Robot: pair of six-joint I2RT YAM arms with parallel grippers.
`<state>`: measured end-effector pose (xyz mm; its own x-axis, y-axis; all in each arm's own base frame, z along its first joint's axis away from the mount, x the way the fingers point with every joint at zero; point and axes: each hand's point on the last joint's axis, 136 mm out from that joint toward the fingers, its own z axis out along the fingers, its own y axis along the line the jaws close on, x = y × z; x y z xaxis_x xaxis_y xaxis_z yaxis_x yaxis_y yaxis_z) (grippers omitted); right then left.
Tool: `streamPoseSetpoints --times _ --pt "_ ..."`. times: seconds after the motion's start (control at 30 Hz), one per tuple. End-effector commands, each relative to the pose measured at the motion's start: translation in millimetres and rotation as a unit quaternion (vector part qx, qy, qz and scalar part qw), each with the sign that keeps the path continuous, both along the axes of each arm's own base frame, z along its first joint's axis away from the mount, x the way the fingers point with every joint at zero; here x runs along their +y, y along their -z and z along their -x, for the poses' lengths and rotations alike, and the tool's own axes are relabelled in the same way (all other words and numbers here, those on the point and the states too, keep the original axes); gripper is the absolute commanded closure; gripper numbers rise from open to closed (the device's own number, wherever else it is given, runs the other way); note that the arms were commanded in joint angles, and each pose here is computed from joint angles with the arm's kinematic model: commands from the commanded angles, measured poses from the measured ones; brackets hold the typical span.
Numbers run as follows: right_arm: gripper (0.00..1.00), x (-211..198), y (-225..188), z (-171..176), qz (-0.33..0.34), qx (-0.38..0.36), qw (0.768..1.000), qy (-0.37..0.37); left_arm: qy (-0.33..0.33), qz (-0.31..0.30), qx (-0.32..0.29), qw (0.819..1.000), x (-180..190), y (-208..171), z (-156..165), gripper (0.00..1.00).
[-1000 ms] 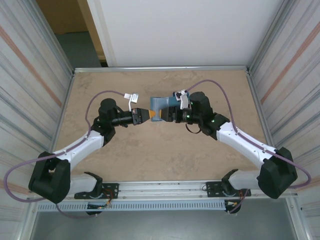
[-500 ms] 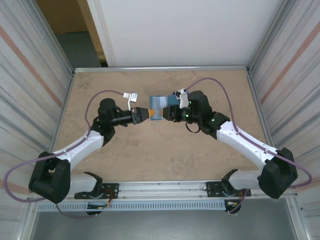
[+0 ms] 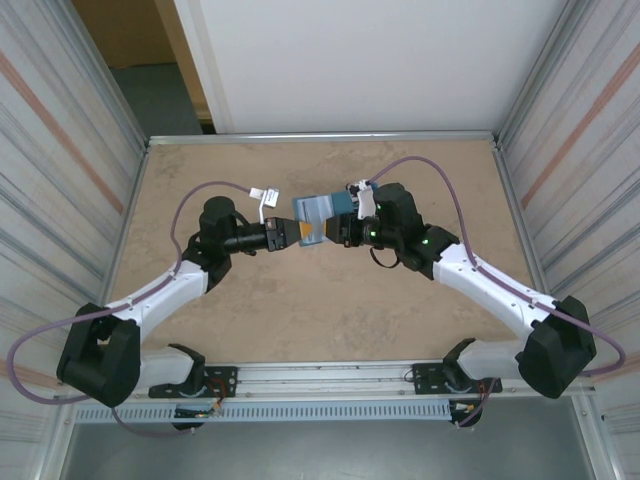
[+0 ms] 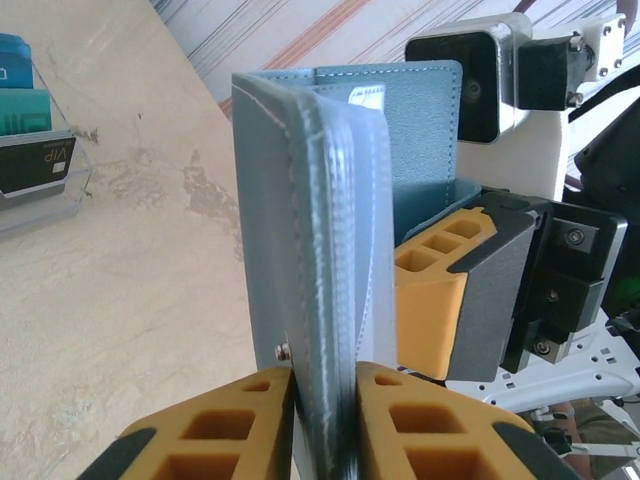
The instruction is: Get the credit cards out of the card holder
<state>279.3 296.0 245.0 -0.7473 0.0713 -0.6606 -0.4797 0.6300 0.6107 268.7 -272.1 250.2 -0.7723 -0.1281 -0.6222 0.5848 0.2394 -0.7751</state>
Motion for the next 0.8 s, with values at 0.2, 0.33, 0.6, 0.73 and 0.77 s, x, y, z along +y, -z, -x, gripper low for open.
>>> streamPoseSetpoints --times 0.2,0.33,0.6,0.73,0.77 --pt "0.40 3 -24 7 -0.013 -0.035 0.999 -0.016 0.012 0.009 -0.042 0.999 -3 -23 5 0.93" --pt "0.33 3 -19 7 0.002 -0.037 0.999 -0.017 0.015 0.014 -0.047 0.999 -4 -28 6 0.95" --pt "0.34 -2 -4 -1 0.035 -0.028 0.999 0.010 0.029 0.036 -0.048 0.998 -6 -37 10 0.96" --pt "0.41 -15 1 -10 0.044 -0.021 0.998 0.045 0.038 0.039 -0.054 0.997 -6 -41 14 0.94" --pt "0.43 -19 2 -12 0.047 -0.018 0.997 0.055 0.040 0.040 -0.057 0.997 -6 -43 15 0.94"
